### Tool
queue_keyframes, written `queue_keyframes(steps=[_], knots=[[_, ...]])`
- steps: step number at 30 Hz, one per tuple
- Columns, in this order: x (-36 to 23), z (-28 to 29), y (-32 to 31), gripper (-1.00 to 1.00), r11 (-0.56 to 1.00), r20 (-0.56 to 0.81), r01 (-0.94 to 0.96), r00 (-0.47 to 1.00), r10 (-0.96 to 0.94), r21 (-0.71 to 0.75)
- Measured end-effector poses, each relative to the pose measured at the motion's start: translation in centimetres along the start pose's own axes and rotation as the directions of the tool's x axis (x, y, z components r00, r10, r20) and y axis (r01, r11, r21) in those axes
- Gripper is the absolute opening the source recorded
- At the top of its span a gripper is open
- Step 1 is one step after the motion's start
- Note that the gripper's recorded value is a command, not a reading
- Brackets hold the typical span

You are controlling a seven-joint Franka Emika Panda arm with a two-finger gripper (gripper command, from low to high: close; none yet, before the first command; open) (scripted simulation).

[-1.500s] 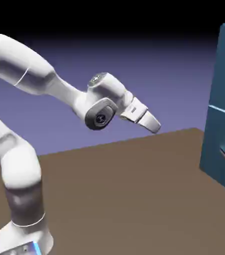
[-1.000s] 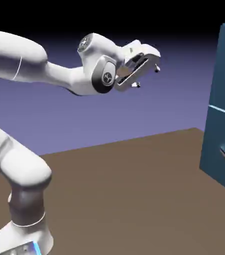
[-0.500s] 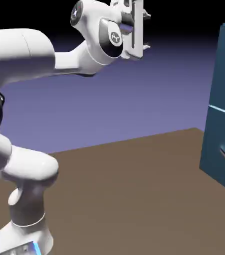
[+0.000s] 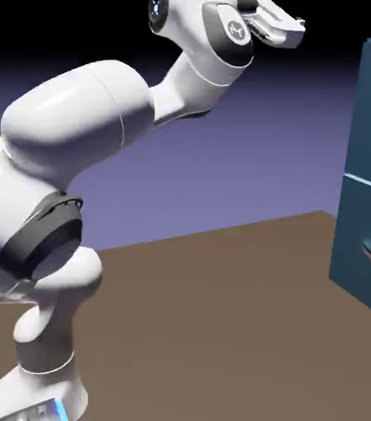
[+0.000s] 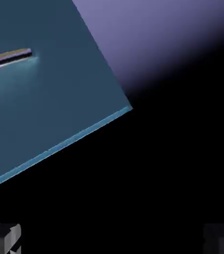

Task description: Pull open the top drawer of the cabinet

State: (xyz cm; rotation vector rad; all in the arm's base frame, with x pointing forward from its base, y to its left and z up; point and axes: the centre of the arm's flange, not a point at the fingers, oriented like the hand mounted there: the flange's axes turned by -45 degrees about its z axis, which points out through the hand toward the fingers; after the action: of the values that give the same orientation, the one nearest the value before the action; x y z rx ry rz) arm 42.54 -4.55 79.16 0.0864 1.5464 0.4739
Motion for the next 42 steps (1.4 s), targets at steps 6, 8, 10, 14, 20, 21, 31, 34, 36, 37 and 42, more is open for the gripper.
queue_keyframes(steps=[6, 8, 10, 14, 20, 21, 31, 34, 36, 37, 42], knots=[[0.1, 3.6, -3.7, 0.0, 0.949, 0.031, 0.311, 0.949, -0.312, 0.041], [0.6, 5.1, -4.9, 0.0, 0.91, 0.03, 0.41, 0.91, -0.413, 0.06], [1.2, 6.7, -6.1, 0.0, 0.859, 0.022, 0.506, 0.861, -0.509, 0.079], [3.1, 10.2, -8.2, 0.0, 0.723, -0.012, 0.682, 0.729, -0.685, 0.111], [7.4, 16.0, -10.9, 0.0, 0.441, -0.096, 0.889, 0.453, -0.886, 0.123], [8.2, 17.0, -11.2, 0.0, 0.386, -0.112, 0.915, 0.398, -0.91, 0.119], [19.4, 26.7, -12.9, 0.0, -0.241, -0.233, 0.971, -0.236, -0.943, -0.009], [21.5, 28.1, -12.9, 0.0, -0.346, -0.239, 0.937, -0.346, -0.907, -0.041], [21.2, 29.2, -13.2, 0.0, -0.345, -0.238, 0.938, -0.344, -0.908, -0.039], [21.1, 29.8, -13.3, 0.0, -0.345, -0.238, 0.938, -0.344, -0.908, -0.039], [21.1, 32.4, -14.0, 0.0, -0.345, -0.238, 0.938, -0.344, -0.908, -0.04]])
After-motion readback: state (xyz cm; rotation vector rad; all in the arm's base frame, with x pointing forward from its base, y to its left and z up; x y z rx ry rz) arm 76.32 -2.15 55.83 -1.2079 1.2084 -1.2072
